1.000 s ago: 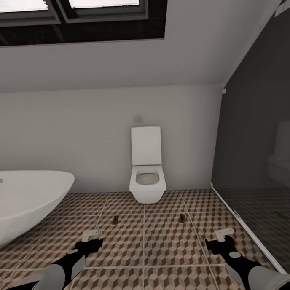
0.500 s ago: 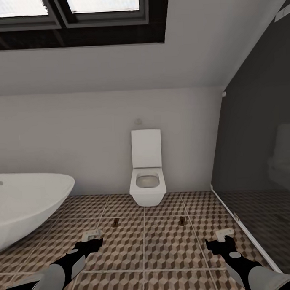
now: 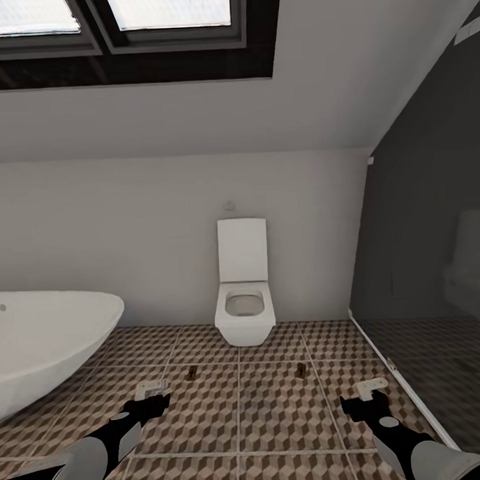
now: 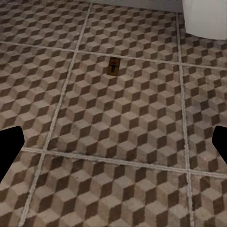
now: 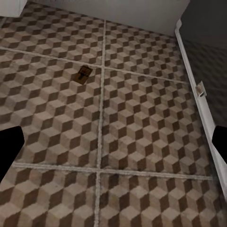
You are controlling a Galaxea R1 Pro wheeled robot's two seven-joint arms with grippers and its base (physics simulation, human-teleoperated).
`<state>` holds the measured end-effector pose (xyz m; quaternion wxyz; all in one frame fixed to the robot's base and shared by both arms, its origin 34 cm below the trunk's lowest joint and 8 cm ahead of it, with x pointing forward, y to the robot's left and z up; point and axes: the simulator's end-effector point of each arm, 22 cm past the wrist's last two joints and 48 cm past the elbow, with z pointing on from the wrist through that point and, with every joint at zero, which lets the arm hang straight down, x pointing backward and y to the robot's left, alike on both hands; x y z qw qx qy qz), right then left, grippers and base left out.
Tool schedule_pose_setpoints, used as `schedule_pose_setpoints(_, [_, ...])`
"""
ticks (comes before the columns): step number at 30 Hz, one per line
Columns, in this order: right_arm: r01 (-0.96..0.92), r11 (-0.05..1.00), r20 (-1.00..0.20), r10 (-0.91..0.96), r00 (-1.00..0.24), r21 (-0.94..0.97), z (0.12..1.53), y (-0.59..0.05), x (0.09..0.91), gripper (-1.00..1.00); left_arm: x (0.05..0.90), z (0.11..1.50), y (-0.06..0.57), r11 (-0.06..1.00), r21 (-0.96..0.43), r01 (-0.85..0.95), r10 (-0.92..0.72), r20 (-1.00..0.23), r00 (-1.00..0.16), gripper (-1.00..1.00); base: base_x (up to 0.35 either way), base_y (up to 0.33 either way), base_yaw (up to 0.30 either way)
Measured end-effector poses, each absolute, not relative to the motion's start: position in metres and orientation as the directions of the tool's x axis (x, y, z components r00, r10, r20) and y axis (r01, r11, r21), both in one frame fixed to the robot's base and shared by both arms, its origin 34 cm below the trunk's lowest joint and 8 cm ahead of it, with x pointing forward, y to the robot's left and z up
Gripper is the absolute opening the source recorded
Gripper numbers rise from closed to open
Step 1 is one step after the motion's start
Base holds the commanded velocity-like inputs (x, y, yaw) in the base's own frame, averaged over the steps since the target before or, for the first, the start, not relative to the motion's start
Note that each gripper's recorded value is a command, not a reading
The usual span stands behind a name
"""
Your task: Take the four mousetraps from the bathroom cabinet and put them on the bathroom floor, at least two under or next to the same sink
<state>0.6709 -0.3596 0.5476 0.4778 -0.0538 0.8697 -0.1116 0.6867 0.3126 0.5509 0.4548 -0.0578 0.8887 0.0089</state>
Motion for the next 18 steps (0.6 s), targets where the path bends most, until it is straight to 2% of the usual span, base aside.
schedule_pose_setpoints(18, [0.013, 0.969, -0.819, -0.2, -0.538, -0.245, 0.584, -0.36, 0.677, 1.0, 0.693, 0.587, 0.313, 0.993, -0.037, -0.111, -0.095, -0.809, -0.581, 1.0, 0.0, 0.0, 0.0])
